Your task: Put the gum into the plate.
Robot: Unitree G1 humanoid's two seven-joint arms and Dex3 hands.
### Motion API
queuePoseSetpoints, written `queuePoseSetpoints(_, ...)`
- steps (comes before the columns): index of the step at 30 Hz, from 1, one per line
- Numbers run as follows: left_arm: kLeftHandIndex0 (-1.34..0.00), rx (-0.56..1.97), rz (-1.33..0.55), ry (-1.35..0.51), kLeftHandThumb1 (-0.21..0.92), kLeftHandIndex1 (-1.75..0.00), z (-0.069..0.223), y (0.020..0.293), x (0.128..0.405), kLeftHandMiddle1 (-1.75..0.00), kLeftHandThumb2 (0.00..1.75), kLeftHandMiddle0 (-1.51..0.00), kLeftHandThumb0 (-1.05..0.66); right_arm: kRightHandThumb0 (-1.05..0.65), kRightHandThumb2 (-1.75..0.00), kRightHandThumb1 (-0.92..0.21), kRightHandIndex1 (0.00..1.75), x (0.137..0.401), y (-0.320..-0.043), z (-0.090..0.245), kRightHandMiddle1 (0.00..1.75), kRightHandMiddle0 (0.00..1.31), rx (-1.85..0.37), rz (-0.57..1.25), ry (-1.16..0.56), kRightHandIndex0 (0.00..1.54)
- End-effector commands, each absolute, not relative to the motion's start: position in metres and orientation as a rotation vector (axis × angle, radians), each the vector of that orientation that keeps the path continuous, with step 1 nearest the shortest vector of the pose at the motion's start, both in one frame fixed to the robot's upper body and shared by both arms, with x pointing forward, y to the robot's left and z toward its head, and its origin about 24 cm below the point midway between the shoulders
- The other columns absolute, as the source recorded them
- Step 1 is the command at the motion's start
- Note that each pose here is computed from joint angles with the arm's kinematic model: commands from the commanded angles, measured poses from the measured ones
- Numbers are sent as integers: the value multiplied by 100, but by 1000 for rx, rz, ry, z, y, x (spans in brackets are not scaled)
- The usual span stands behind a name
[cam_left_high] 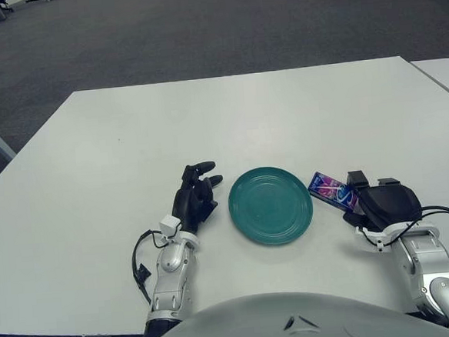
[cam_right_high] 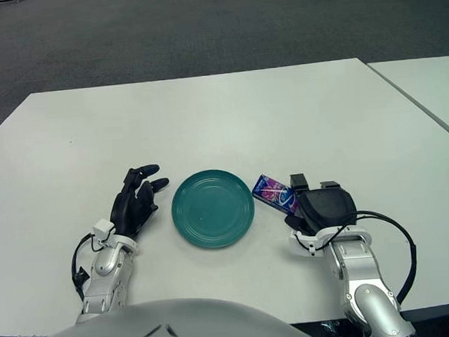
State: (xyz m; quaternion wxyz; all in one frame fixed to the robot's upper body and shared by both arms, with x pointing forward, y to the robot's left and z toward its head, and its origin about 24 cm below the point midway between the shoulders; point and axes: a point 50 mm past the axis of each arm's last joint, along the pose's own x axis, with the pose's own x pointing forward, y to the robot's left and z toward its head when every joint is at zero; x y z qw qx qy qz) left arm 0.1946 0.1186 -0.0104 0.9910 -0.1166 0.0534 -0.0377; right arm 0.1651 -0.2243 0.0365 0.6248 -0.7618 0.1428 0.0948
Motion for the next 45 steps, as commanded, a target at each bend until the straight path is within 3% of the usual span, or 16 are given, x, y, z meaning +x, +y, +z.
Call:
queuePoseSetpoints(1,-13,-232,-54,166,92,-136,-20,121,190,-115,78,-32,-73,-53,-66,-92,175,156,-224,19,175,61,-1695,283,414,77)
queuePoseSetpoints(12,-15,-243,-56,172,92,-135,-21,124,191,-115,77,-34,-74,-48,-62,-92,175,160,-220,17,175,68,-1597,230,420,93)
queuePoseSetpoints(15,-15,-245,-59,173,92,-134,-21,124,191,-114,76,-34,-74,-43,-86,-69,175,160,-219,17,175,50,-1583,218,409,94)
queuePoseSetpoints(19,-16,-253,-61,175,92,-134,-21,125,192,-114,76,-35,-74,-42,-97,-59,175,161,-218,21,175,44,-1565,204,388,99)
queuePoseSetpoints(31,-16,-256,-55,172,92,-133,-21,126,193,-113,77,-35,-74,-41,-100,-57,175,169,-218,31,175,42,-1545,154,335,101)
queuePoseSetpoints(45,-14,-253,-74,179,92,-131,-23,125,192,-109,78,-36,-74,-42,-106,-52,175,186,-217,82,175,46,-1525,68,195,109)
